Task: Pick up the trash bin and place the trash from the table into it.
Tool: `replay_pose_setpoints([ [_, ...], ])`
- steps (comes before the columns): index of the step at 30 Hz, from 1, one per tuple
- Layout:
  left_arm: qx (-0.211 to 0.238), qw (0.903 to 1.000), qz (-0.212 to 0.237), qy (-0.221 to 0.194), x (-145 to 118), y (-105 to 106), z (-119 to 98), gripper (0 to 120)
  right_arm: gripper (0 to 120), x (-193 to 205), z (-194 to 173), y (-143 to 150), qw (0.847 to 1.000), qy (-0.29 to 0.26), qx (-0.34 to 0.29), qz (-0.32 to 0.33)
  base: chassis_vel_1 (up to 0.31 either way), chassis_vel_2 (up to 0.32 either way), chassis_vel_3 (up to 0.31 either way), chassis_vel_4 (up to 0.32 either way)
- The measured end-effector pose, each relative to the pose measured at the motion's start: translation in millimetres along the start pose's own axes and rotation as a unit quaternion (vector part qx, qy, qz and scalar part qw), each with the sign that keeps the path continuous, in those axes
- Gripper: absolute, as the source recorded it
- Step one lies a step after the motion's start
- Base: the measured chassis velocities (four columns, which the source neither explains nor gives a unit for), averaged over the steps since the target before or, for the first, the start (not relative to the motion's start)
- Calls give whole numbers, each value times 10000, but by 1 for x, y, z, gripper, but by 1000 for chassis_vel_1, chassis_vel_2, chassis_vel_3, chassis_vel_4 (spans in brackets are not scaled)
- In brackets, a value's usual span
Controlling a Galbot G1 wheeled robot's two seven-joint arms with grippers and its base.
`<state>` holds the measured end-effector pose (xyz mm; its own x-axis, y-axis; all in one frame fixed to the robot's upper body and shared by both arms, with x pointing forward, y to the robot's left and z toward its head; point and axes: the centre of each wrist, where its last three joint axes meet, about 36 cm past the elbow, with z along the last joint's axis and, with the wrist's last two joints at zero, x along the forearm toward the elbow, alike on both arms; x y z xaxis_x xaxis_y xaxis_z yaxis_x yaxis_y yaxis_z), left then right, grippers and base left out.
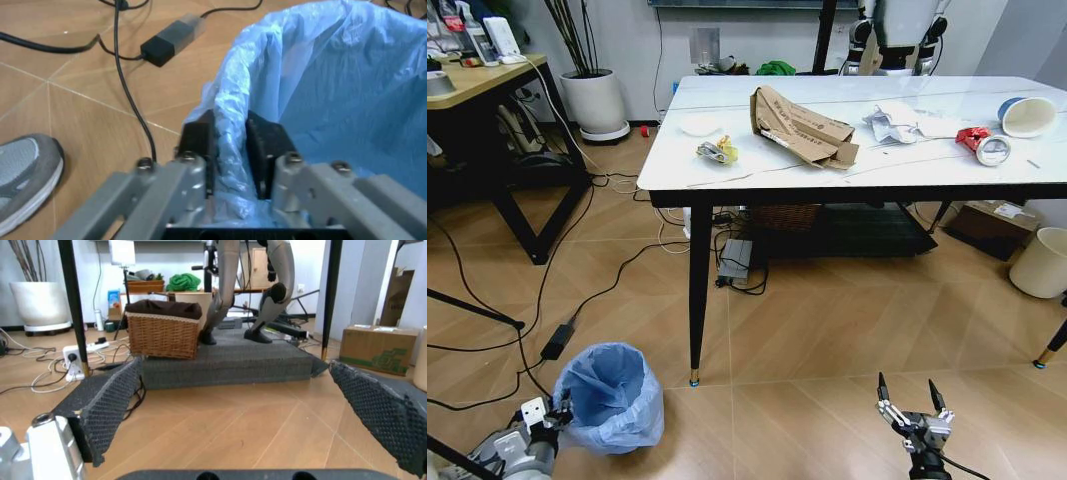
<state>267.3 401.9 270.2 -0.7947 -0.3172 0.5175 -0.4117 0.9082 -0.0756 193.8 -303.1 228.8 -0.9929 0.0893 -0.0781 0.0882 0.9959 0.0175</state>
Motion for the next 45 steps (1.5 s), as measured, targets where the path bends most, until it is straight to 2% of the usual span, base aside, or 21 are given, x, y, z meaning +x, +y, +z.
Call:
replay_pose_setpoints([
  [4,20,10000,-3,56,-4,-3,4,1,100,0,-1,-4,10000,-3,24,14,0,0,0,0],
  [15,44,9999,71,83,0,-4,7,0,100,-2,-2,-9,10000,7,70,10,0,0,0,0],
  [21,26,9991,430,-44,27,-11,-4,0,100,-4,-2,-8,9999,24,100,-61,0,0,0,0],
  [26,-33,9941,1050,-265,61,-25,-18,0,100,-7,-7,-10,9998,7,173,-135,0,0,0,0],
  [29,-53,9920,1219,-317,70,-29,-21,0,100,-7,-9,-11,9997,8,203,-160,0,0,0,0],
  [33,-143,9849,1683,-368,90,-31,-26,0,100,-6,-13,-15,9993,30,286,-228,0,0,0,0],
  [35,-150,9846,1705,-365,91,-31,-25,0,100,-6,-13,-15,9993,30,291,-230,0,0,0,0],
  [38,-241,9790,1994,-359,100,-27,-24,0,100,-5,-16,-19,9990,33,355,-262,0,0,0,0],
  [41,-452,9635,2606,-408,109,-18,-26,0,100,-4,-24,-31,9983,32,488,-317,0,0,0,0],
  [42,-452,9635,2606,-408,109,-18,-26,0,100,-4,-24,-31,9983,32,488,-317,0,0,0,0],
  [43,-543,9562,2846,-416,111,-15,-30,0,100,-4,-28,-36,9980,24,529,-336,0,0,0,0],
  [45,-638,9488,3064,-434,112,-14,-38,0,100,-4,-32,-40,9977,21,568,-366,0,0,0,0],
])
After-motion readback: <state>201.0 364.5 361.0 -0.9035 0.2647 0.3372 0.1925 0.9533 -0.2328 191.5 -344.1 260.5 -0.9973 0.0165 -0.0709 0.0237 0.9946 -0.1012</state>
